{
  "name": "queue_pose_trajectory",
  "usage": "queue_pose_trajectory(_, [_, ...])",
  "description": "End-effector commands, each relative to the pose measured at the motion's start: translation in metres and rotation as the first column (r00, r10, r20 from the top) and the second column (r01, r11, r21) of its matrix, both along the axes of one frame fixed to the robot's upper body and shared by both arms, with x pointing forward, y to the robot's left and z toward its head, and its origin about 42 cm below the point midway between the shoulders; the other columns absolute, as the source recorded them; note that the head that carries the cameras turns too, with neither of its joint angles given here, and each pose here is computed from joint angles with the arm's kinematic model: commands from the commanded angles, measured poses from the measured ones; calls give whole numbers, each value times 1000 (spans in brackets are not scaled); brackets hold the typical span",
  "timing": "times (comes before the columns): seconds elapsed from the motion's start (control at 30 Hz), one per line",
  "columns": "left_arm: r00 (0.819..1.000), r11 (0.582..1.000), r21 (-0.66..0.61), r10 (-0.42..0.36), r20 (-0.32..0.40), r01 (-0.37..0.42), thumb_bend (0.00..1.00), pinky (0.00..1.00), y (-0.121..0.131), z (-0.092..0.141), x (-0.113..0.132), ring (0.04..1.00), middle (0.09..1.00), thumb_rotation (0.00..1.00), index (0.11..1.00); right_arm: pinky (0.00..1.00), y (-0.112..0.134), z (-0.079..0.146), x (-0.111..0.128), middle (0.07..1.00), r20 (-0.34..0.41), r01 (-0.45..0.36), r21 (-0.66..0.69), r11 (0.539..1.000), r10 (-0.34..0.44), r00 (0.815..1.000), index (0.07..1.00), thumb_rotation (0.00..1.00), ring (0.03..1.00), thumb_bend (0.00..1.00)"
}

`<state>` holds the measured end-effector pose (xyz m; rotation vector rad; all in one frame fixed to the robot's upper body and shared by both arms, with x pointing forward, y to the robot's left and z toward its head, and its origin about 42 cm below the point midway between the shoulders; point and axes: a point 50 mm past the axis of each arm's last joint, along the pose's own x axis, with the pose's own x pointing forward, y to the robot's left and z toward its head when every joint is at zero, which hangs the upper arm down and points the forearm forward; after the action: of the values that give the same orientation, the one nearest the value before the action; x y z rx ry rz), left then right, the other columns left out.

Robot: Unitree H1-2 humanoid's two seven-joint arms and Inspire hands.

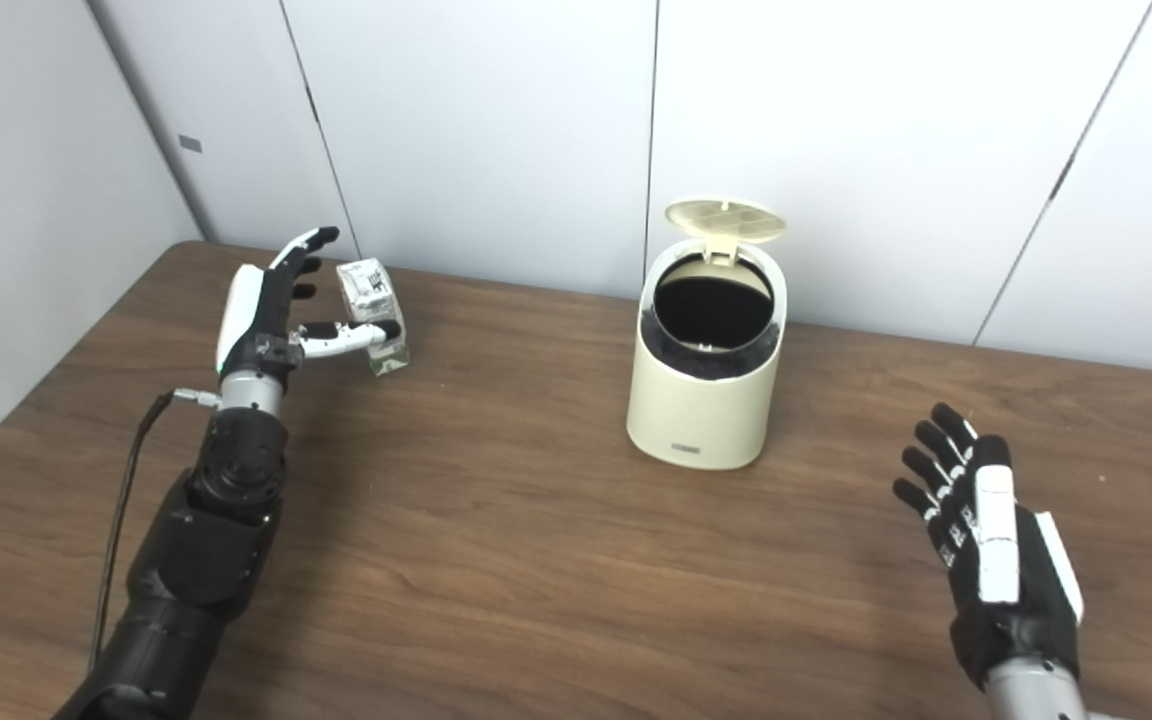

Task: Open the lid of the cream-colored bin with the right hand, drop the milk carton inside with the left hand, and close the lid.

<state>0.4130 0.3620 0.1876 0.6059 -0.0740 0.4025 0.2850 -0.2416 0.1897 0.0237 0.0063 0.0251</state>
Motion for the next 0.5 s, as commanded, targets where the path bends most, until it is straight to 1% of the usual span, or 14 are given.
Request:
queue_pose_trajectory(0.0, [998,999,34,-15,57,13,886,806,7,32,14,891,938,72,922,861,2,18,2,919,77,-5,-2,1000,5,997,922,1000,912,532])
queue_pose_trajectory(0.13, [999,999,36,-23,26,22,893,772,10,31,18,877,916,63,903,852,4,17,3,911,83,-7,6,1000,6,997,918,1000,907,536])
queue_pose_trajectory(0.33, [1000,1000,9,-21,19,21,888,704,8,27,22,835,876,34,864,846,4,15,3,901,89,-7,-2,1000,7,996,911,1000,904,518])
queue_pose_trajectory(0.47, [1000,1000,9,-21,11,21,869,708,6,22,24,820,851,32,846,838,4,14,3,896,94,-11,-6,1000,11,996,908,1000,902,508])
